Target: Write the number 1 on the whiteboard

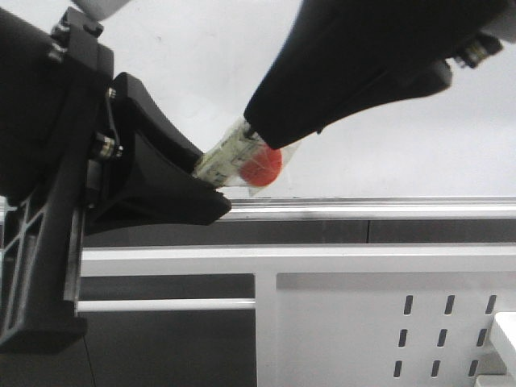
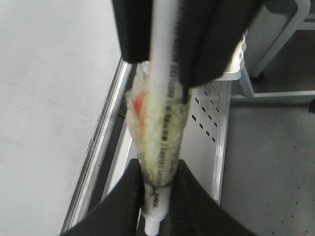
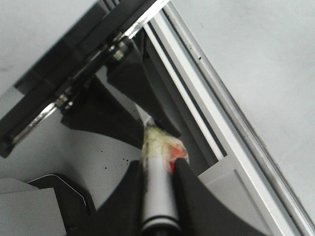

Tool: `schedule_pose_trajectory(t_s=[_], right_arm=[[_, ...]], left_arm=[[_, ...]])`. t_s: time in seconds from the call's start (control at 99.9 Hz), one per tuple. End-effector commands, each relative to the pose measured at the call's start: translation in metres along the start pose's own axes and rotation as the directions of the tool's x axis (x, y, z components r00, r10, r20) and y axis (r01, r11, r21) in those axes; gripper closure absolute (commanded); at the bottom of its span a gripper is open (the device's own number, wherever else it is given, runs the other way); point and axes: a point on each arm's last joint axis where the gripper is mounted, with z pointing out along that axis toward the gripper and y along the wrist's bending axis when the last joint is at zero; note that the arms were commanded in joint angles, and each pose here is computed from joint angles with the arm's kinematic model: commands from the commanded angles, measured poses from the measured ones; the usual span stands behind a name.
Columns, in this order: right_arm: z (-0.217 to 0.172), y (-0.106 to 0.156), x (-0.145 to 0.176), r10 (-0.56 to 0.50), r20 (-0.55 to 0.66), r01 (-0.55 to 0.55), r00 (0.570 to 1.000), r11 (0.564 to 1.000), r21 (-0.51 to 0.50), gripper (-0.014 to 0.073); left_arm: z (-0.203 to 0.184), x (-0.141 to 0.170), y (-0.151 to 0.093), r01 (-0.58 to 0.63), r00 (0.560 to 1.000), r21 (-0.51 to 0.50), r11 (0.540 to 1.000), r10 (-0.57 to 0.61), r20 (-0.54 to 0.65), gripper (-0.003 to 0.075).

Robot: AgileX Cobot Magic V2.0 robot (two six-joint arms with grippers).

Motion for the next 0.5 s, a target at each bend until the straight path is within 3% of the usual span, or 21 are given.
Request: schedule_pose_trajectory(t_s=[0.0,0.2,0.27,0.39,0.491], right_arm=[[-0.0095,-0.0049,-0.0182,-0.018,0.120,0.012,0.993,0.999,0.043,0.0670],[-0.0097,-0.0052,-0.0191,-0.018,0.130,0.012,0.991,0.999,0.046,0.0671],[-0.0097,-0.0052,-0.0191,-0.018,0.130,0.012,0.991,0.999,0.046,0.0672],[-0.0098,-0.0055,-0.0200,-0.018,0.139,0.011,0.990,0.999,0.050,0.0672],[-0.0132,-0.0060,-0.0219,-0.020,0.163,0.011,0.986,0.998,0.059,0.0672]], left_arm=[[-0.0069,-0.0164,0.0063,0.011,0.996,-0.022,1.000,-0.009,0.085,0.0740],[-0.0069,-0.0158,0.0064,0.016,0.997,-0.023,1.000,-0.014,0.079,0.0701],[-0.0069,-0.0158,0.0064,0.016,0.997,-0.023,1.000,-0.014,0.079,0.0599],[-0.0069,-0.0158,0.0064,0.018,0.997,-0.023,1.000,-0.016,0.079,0.0353],[-0.0095,-0.0157,0.0075,0.028,0.997,-0.031,0.999,-0.025,0.073,0.0270]])
